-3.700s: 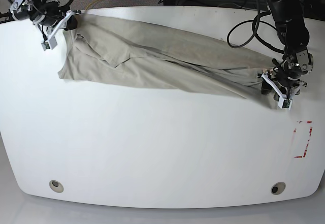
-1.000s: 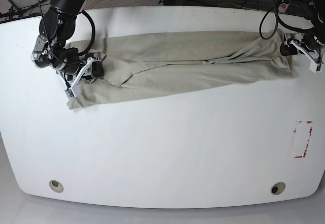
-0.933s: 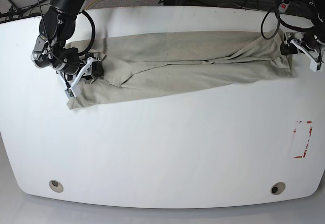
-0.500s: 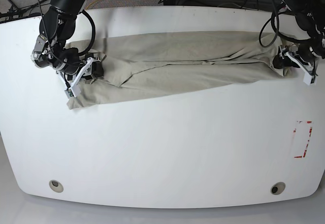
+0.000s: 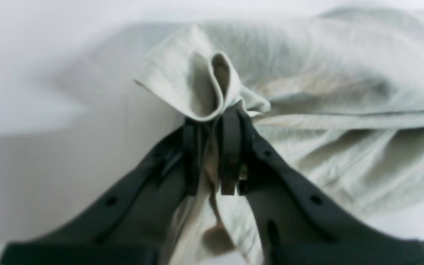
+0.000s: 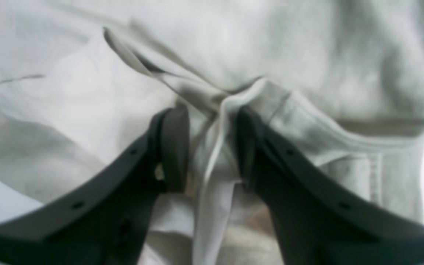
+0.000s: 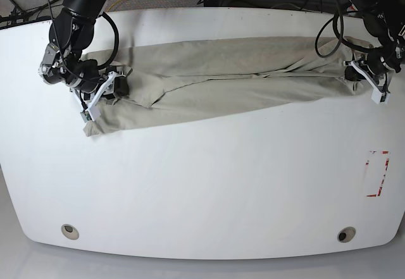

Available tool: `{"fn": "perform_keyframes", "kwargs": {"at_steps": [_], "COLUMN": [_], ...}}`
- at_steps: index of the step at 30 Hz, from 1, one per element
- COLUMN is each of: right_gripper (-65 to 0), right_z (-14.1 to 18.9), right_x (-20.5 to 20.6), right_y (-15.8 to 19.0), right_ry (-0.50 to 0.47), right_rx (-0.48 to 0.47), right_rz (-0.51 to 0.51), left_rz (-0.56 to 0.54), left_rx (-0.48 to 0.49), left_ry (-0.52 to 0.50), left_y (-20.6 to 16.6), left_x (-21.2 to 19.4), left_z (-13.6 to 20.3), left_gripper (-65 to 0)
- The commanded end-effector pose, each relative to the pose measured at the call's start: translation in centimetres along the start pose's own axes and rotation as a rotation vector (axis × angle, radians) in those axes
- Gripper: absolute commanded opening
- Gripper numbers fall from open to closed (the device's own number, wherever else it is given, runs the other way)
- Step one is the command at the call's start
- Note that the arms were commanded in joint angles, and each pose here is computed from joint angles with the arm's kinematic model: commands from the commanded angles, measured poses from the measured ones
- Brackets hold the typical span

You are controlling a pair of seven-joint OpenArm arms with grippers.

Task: Fold the T-shirt properly
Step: 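Hold the strip end with the right gripper while left adjusts its end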

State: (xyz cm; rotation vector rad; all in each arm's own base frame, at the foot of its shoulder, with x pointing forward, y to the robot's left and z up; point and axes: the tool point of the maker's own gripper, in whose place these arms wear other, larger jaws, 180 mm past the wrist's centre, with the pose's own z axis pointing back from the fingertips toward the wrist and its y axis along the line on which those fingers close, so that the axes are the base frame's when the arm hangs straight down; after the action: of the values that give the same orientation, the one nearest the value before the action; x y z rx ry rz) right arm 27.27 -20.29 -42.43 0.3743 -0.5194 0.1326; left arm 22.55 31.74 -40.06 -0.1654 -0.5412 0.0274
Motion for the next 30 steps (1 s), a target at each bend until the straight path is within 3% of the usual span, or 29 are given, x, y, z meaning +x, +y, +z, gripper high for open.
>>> {"fn": "perform_keyframes", "kwargs": {"at_steps": [1,7,10,14,19,24,28,30], "right_gripper": [-44.1,-44.1,-44.1,-44.1,-44.1,-44.1,-44.1,-44.1], "right_z": [0.3,0.3,0.3,0.1,-0.1,-0.2,-0.5,-0.6], "right_x": [-1.4,-1.4,-1.4,-1.4,-1.4,-1.9,-2.3,-2.4], "right_y": [-1.0,-1.1,-1.1,-0.7,-0.4,-0.3,0.4,0.4], "right_ry": [0.076,0.077,0.077,0.073,0.070,0.080,0.081,0.083], "right_rx": [-0.044,-0.045,-0.045,-0.036,-0.031,-0.028,-0.013,-0.012], "right_rz": [0.003,0.003,0.003,-0.001,-0.001,-0.007,-0.016,-0.017], "left_rz": [-0.098,-0.202,-0.240,-0.315,-0.371,-0.342,-0.286,-0.281], "left_rx": [0.067,0.104,0.049,-0.122,-0.173,-0.093,0.026,0.070], "left_ry": [-0.075,-0.069,-0.129,-0.160,-0.171,-0.179,-0.183,-0.174], "left_y": [0.4,-1.8,-4.8,-10.6,-13.0,-10.0,-5.7,-4.2], "left_x": [2.9,4.1,5.3,6.2,6.8,7.0,6.8,6.6], "left_z": [2.7,5.2,5.7,4.3,4.0,5.1,7.1,7.7], "left_gripper": [-58.2,-58.2,-58.2,-58.1,-56.2,-36.3,-24.2,-21.1]}}
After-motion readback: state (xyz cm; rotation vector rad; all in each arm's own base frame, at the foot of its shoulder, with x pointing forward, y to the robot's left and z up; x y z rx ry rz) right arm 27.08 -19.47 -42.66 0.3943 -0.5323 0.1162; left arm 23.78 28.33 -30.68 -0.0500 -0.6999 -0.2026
